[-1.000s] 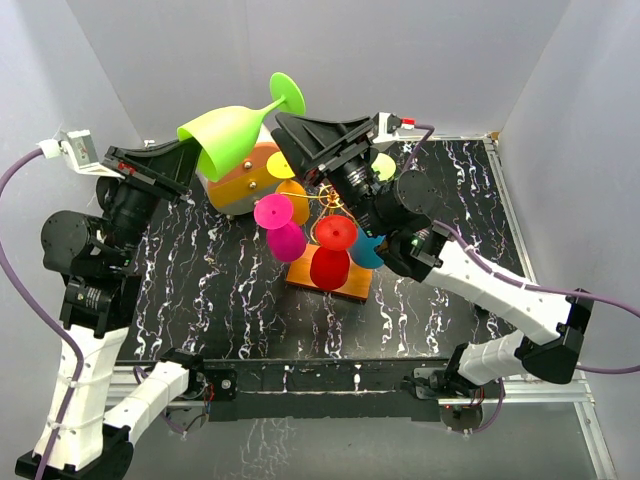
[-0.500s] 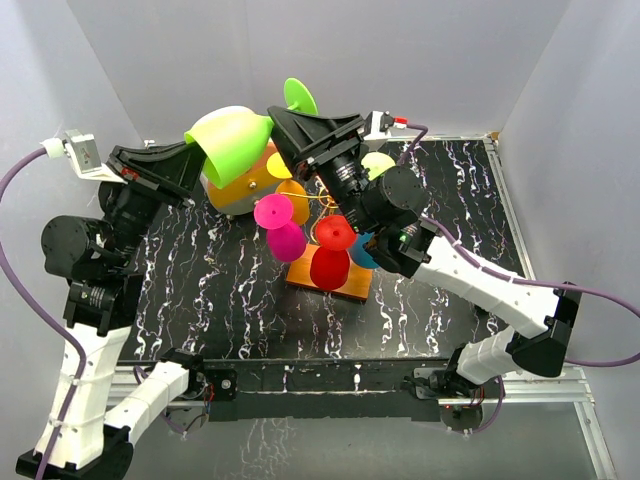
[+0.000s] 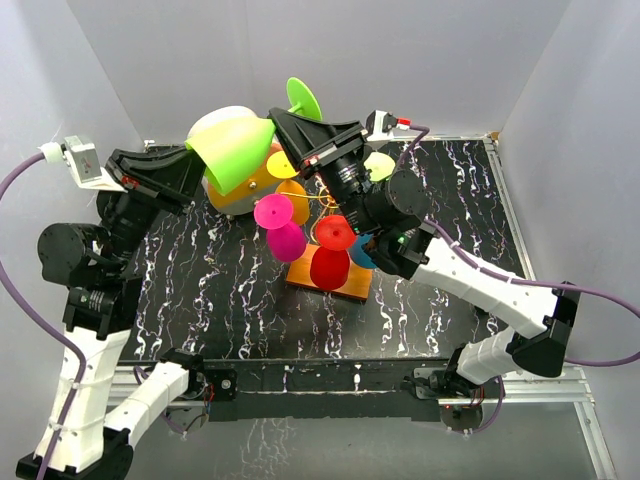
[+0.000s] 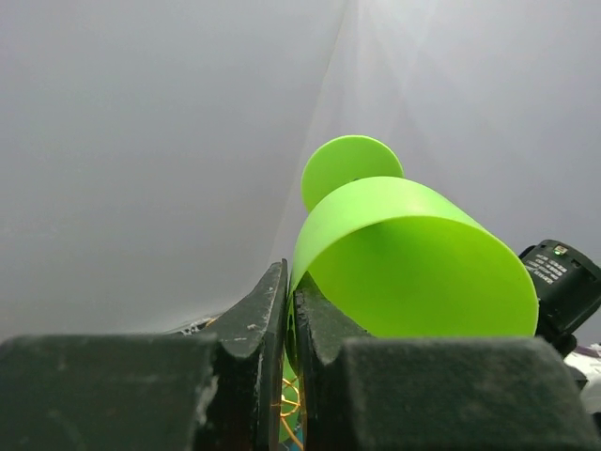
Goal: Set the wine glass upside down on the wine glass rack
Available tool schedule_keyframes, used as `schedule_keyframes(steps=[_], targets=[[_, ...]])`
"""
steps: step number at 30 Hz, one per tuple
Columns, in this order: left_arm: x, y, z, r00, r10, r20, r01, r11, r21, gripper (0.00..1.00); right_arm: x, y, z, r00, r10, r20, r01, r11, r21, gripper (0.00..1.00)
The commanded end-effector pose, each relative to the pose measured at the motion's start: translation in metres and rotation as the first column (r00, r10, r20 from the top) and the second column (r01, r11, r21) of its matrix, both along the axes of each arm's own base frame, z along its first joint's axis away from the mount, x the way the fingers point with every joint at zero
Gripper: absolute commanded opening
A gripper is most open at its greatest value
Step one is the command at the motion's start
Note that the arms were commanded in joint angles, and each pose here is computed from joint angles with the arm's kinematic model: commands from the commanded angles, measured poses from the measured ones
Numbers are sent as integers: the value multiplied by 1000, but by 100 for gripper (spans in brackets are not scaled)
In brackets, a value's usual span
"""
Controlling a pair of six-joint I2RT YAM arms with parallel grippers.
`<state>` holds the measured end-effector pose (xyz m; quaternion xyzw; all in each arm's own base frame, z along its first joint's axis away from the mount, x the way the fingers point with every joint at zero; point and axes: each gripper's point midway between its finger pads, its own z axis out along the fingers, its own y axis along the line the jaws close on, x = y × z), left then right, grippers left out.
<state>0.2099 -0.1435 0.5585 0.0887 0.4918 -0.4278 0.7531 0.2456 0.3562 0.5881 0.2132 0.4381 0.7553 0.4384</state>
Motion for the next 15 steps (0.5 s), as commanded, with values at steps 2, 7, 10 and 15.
schedule_keyframes(steps=[2, 7, 10, 15], targets=[[-10, 3, -1, 999, 19, 36, -21, 999, 49, 27, -19, -20, 30, 994, -2, 108, -10, 994, 107, 0], [-6, 11, -19, 996, 82, -33, -79, 993, 84, 56, -22, -23, 32, 987, -33, 158, 18, 996, 91, 0], [-7, 21, -38, 987, 142, -73, -132, 983, 124, 61, -23, -29, 34, 973, -98, 210, 87, 994, 61, 0], [-15, 54, -73, 933, 314, -173, -288, 944, 161, 63, -15, -15, 35, 921, -208, 328, 234, 971, -42, 0]])
